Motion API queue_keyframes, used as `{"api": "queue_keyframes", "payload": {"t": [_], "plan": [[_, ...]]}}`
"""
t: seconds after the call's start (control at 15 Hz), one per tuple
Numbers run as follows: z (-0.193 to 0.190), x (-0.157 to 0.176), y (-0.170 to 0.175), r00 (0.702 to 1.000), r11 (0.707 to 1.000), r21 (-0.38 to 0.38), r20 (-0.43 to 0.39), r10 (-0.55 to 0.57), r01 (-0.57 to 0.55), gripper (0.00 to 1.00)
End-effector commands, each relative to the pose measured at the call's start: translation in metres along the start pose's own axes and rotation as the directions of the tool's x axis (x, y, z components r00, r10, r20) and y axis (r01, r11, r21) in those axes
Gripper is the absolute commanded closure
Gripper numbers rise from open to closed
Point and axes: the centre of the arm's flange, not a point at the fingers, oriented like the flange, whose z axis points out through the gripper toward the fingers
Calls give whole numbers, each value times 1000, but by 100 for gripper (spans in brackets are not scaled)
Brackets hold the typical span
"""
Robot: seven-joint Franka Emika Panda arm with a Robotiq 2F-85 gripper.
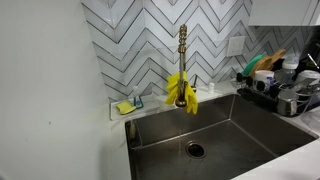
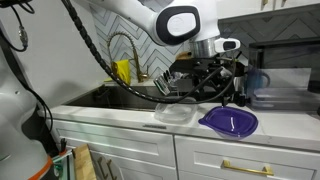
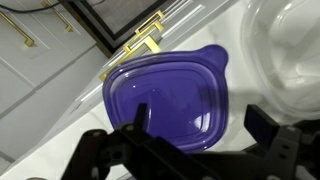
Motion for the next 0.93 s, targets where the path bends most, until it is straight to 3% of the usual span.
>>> {"api": "queue_keyframes", "payload": {"t": [0.0, 0.13, 0.4, 0.87], "plan": [[0, 0, 0, 1000, 1000, 0, -1, -2, 2, 0], [0, 1, -3, 1000, 1000, 1, 0, -8, 8, 0], [19, 10, 35, 974, 974, 29, 12, 226, -226, 0], [64, 8, 75, 846, 850, -48, 83, 527, -525, 0]]}}
